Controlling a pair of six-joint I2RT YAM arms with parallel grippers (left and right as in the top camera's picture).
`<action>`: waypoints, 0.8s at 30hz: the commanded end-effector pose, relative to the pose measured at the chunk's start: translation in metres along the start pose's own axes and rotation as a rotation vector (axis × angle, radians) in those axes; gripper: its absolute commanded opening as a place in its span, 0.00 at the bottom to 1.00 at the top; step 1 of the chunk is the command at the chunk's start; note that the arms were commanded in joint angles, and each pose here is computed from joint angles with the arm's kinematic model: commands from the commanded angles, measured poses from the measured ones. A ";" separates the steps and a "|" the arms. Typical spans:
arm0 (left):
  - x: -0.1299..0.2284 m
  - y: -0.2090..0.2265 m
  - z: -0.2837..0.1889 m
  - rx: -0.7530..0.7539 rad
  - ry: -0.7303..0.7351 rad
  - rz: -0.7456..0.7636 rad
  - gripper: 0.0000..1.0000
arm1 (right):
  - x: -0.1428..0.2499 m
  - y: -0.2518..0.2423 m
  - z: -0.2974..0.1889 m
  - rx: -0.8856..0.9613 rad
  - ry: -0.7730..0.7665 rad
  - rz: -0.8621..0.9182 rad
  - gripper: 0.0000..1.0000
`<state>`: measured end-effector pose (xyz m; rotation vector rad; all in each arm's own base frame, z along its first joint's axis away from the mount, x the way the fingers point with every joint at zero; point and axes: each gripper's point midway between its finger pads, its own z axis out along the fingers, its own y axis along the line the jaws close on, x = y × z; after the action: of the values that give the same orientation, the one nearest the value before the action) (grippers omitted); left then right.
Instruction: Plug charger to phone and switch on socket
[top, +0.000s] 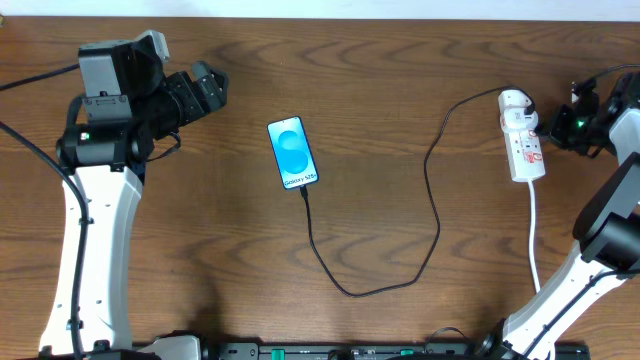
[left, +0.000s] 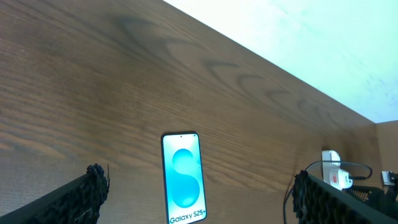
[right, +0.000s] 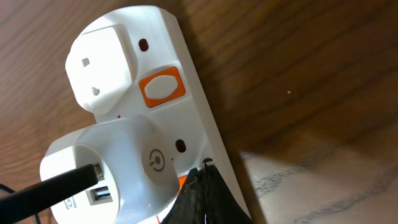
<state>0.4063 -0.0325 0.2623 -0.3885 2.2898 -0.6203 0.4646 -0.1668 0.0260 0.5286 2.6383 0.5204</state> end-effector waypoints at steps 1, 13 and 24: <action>-0.001 0.003 -0.001 -0.011 -0.007 0.007 0.96 | 0.000 0.009 0.006 -0.020 0.010 -0.022 0.01; -0.001 0.003 -0.001 -0.011 -0.007 0.007 0.96 | 0.010 0.013 0.014 -0.014 0.036 -0.030 0.01; -0.001 0.003 -0.001 -0.011 -0.007 0.007 0.96 | 0.028 0.009 0.025 -0.017 0.070 -0.014 0.01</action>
<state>0.4063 -0.0325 0.2623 -0.3885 2.2898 -0.6203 0.4689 -0.1610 0.0223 0.4972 2.6272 0.5065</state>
